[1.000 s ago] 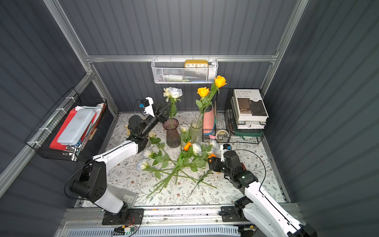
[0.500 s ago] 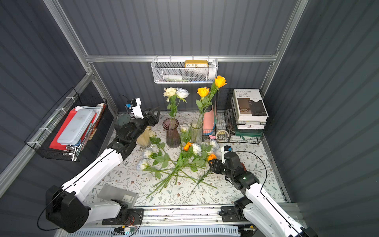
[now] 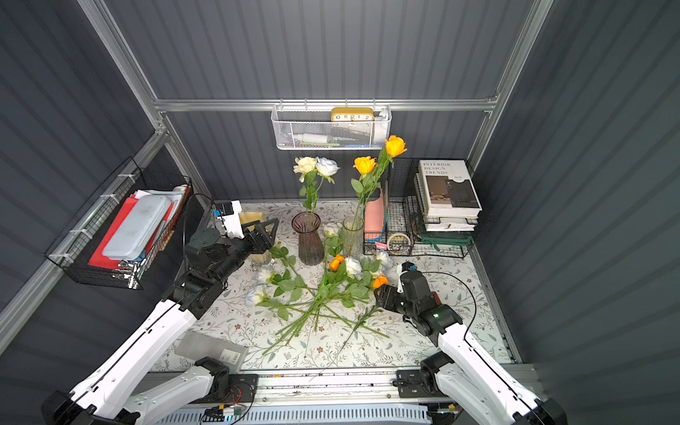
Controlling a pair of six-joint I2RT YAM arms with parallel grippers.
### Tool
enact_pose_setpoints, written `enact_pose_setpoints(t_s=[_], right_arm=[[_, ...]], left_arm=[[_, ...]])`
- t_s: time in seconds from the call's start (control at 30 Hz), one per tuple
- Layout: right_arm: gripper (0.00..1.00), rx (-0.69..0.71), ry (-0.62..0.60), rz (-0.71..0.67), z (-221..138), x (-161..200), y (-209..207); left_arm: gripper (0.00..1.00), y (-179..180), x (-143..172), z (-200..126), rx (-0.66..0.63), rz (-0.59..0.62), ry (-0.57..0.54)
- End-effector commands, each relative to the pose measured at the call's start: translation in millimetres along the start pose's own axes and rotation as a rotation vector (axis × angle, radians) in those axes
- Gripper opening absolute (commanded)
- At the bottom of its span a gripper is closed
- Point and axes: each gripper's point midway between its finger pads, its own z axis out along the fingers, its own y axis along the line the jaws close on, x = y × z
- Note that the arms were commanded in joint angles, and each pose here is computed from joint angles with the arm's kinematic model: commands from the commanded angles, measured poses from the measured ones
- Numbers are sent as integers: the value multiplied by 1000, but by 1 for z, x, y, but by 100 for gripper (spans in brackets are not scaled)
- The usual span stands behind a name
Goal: Arrange the flowers in different vases according to their colors
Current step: Pick up the flower at the center of the board.
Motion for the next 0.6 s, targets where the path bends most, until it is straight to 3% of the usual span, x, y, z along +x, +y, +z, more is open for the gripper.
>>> enact_pose_setpoints(t_s=[0.0,0.1,0.3,0.43,0.57], right_arm=[[70,-2,5,13,0,-1,1],[70,7,-5,17,-3,0,-3],[70,98,13,74,-4,3,-23],[70,171,44,183,-2,5,-47],[70,171,49,242,-1,3,-57]], left_arm=[[71,-7,22,-4,34,-1,71],[69,-26,57,3,56,8,154],[68,-110,133,9,173,24,321],[66,-166,203,12,262,83,485],[65,-193,270,19,317,99,631]])
